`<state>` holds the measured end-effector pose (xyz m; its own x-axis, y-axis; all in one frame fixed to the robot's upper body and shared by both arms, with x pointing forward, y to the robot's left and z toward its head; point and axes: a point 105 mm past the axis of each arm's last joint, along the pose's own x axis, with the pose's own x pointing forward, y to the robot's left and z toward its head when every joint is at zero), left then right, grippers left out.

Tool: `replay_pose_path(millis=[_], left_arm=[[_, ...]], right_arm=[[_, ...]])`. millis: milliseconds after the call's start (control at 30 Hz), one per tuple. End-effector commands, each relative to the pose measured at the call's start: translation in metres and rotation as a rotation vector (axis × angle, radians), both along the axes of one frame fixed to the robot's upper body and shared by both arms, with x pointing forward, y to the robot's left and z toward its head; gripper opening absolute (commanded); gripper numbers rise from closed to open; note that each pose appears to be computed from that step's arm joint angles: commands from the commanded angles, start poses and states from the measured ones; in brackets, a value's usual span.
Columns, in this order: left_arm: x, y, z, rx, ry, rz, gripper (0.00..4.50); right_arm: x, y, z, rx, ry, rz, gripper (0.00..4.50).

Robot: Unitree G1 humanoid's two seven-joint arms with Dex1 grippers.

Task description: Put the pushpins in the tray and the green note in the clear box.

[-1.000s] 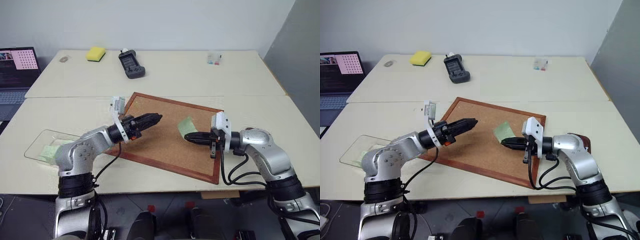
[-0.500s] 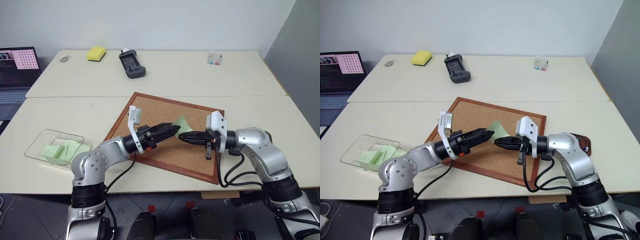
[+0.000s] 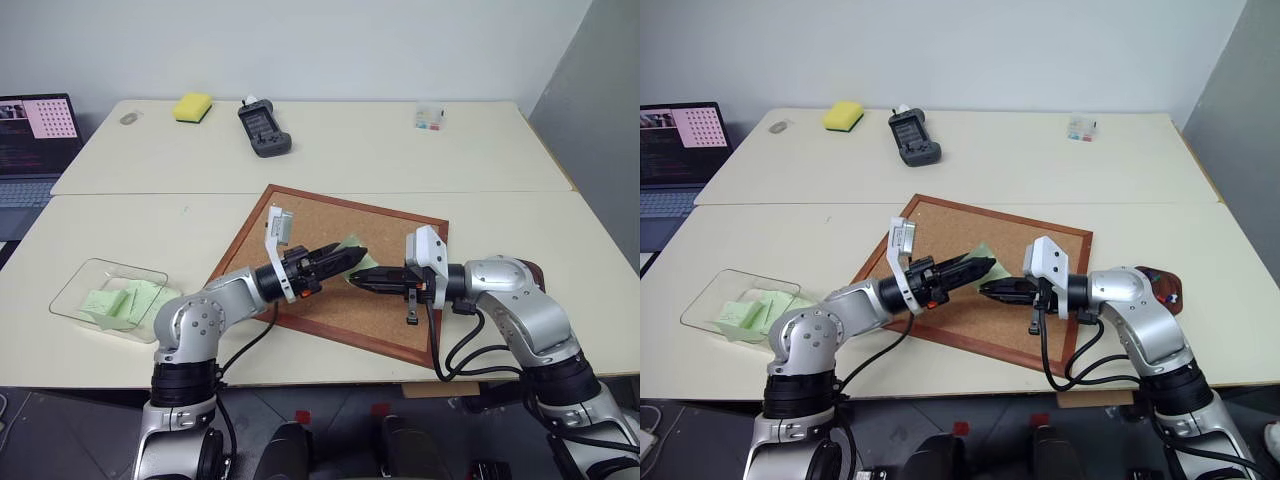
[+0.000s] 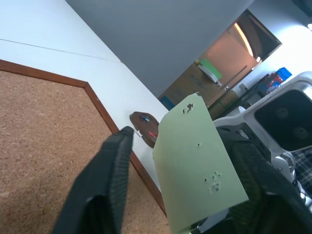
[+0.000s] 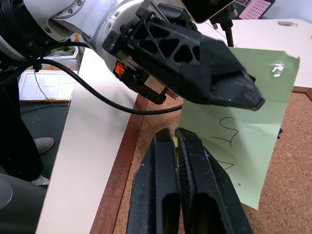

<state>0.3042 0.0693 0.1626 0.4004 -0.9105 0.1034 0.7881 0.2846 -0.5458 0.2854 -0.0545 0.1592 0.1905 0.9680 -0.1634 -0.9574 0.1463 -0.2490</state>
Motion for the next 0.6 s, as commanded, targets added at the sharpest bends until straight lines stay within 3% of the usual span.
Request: replay_pose_path(millis=[33,300,600], left_arm=[[-0.005,-0.002,0.004,0.005,-0.038,-0.026,1.54],[-0.011,-0.005,-0.005,0.032,-0.037,-0.051,0.05],[-0.004,0.0,-0.011,0.073,-0.048,-0.017,0.05]], right_arm=[[-0.004,0.003,0.015,0.037,-0.045,0.02,0.0],[-0.006,0.004,0.015,0.039,-0.042,0.024,0.0],[-0.005,-0.006,0.036,0.104,0.01,-0.018,0.0]])
